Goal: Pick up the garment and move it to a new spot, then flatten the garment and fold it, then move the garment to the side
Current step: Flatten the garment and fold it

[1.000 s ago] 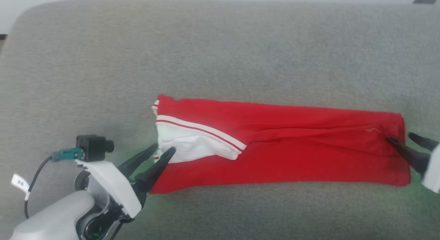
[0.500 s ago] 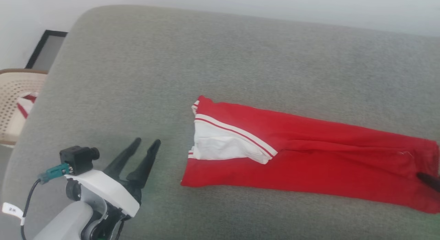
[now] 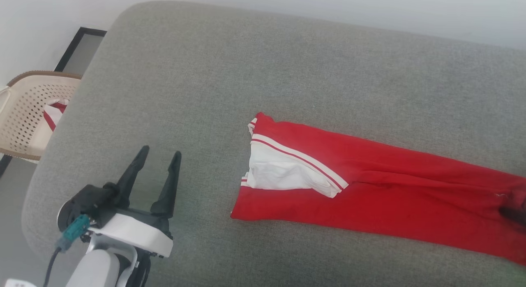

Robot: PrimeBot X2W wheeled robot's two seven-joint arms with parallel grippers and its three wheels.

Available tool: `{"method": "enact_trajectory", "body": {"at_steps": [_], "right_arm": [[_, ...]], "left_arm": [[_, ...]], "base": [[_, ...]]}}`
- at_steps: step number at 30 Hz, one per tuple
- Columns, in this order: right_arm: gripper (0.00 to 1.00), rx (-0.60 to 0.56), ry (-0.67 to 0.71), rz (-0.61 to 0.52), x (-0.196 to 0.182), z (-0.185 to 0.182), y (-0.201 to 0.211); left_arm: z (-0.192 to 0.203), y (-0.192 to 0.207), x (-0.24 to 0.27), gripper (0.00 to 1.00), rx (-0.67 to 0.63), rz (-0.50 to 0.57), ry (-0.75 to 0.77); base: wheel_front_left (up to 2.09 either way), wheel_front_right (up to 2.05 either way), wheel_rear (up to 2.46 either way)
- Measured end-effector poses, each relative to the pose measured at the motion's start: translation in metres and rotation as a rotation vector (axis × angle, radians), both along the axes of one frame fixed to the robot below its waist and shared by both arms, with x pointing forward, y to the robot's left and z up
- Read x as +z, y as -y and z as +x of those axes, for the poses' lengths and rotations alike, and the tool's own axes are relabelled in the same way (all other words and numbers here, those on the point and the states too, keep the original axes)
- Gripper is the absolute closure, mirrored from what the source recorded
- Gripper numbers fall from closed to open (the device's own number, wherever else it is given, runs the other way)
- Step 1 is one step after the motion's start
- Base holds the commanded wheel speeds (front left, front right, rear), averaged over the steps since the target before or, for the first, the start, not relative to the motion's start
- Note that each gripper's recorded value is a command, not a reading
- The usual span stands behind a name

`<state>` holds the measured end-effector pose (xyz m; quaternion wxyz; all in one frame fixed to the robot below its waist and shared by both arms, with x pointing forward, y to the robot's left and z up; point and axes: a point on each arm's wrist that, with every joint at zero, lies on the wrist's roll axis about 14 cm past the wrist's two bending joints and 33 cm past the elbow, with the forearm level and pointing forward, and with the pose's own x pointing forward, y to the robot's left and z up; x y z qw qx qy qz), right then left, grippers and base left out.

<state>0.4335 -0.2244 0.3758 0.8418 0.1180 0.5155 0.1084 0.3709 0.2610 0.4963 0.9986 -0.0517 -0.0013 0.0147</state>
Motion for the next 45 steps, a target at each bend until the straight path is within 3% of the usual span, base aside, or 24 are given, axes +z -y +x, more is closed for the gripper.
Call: {"method": "enact_trajectory", "body": {"at_steps": [2,3,4,5,9,13,18,25,28,34,45], "right_arm": [[0.00,0.013,-0.025,-0.011,-0.004,-0.001,-0.003],[0.22,0.018,-0.033,-0.017,-0.005,-0.001,-0.004],[0.80,0.021,-0.036,-0.020,-0.006,-0.001,-0.005],[1.00,0.020,-0.037,-0.021,-0.006,0.000,-0.006],[1.00,-0.010,0.001,0.023,0.000,0.006,-0.012],[1.00,-0.088,0.076,0.029,0.014,0.017,0.007],[1.00,-0.231,0.180,-0.052,0.037,0.029,0.068],[1.00,-0.436,0.284,-0.225,0.076,0.015,0.168],[1.00,-0.456,0.299,-0.251,0.086,0.008,0.180],[1.00,-0.275,0.286,-0.193,0.088,0.006,0.124],[1.00,0.282,0.300,0.039,0.097,-0.001,-0.074]], "left_arm": [[-0.002,-0.004,0.002,0.00,0.027,0.020,0.011],[-0.003,-0.005,0.002,0.00,0.036,0.033,0.013],[-0.005,-0.006,0.001,0.00,0.042,0.042,0.010],[-0.006,-0.007,-0.002,0.00,0.053,0.041,0.004],[-0.005,-0.010,-0.010,0.00,0.072,0.055,-0.016],[0.000,-0.008,-0.013,0.00,0.072,0.050,-0.015],[0.013,-0.002,-0.014,0.00,0.053,0.049,-0.007],[0.024,0.014,-0.027,0.00,0.009,0.031,-0.032],[0.024,0.016,-0.027,0.00,0.004,0.022,-0.030],[0.021,0.021,-0.020,0.00,-0.002,0.008,-0.008],[-0.001,0.020,-0.019,0.00,0.029,-0.017,-0.012]], "base": [[0.00,0.00,0.00],[0.00,0.00,0.00],[0.00,0.00,0.00],[0.00,0.00,0.00],[0.00,0.00,0.00],[0.00,0.00,0.00],[0.00,0.00,0.00],[0.00,0.00,0.00],[0.00,0.00,0.00],[0.00,0.00,0.00],[0.00,0.00,0.00]]}}
